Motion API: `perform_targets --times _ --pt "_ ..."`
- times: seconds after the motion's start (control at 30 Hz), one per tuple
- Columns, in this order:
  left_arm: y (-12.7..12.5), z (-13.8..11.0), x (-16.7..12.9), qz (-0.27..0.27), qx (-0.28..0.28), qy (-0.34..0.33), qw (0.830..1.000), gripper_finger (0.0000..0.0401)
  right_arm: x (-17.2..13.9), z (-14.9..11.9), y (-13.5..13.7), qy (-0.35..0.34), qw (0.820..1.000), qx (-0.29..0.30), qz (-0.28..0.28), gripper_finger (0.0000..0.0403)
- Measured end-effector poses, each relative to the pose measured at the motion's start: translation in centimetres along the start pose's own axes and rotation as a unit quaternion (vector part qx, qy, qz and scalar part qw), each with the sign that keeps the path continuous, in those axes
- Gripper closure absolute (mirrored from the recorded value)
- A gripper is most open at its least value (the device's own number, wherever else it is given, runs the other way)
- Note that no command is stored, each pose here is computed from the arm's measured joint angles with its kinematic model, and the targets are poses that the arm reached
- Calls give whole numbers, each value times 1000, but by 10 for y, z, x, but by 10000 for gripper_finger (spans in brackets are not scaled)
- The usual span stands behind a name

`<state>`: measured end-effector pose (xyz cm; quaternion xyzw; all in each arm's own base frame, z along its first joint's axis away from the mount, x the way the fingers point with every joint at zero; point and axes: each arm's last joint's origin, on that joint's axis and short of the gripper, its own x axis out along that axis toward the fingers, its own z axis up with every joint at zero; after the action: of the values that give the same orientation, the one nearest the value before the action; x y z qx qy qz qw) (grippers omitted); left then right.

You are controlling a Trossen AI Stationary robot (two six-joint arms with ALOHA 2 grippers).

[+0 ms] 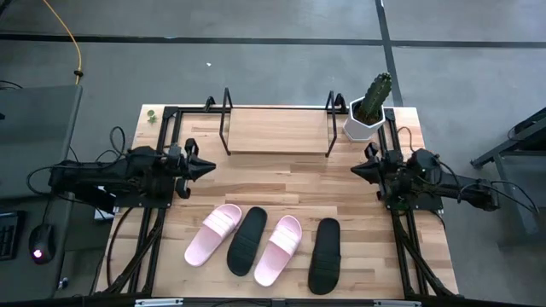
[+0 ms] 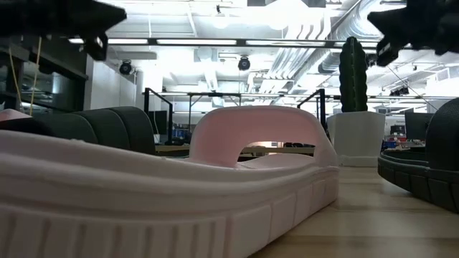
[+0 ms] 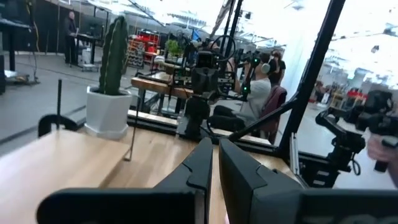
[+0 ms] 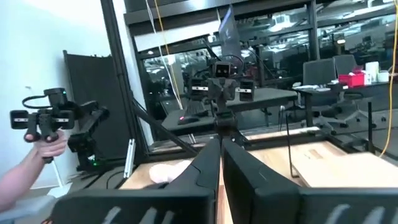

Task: Pick and place slides into the shelf
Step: Put the right black slide on the shelf

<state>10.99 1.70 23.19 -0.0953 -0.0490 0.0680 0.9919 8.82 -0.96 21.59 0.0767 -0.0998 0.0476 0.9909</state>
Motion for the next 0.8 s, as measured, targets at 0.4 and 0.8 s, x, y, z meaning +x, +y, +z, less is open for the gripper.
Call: perform_targets --times 0.4,0.8 --pt "-7 33 3 -10 35 31 999 382 -3 39 10 19 1000 4 11 392" --pt "-15 63 31 -41 40 66 996 382 29 58 8 88 995 2 43 392"
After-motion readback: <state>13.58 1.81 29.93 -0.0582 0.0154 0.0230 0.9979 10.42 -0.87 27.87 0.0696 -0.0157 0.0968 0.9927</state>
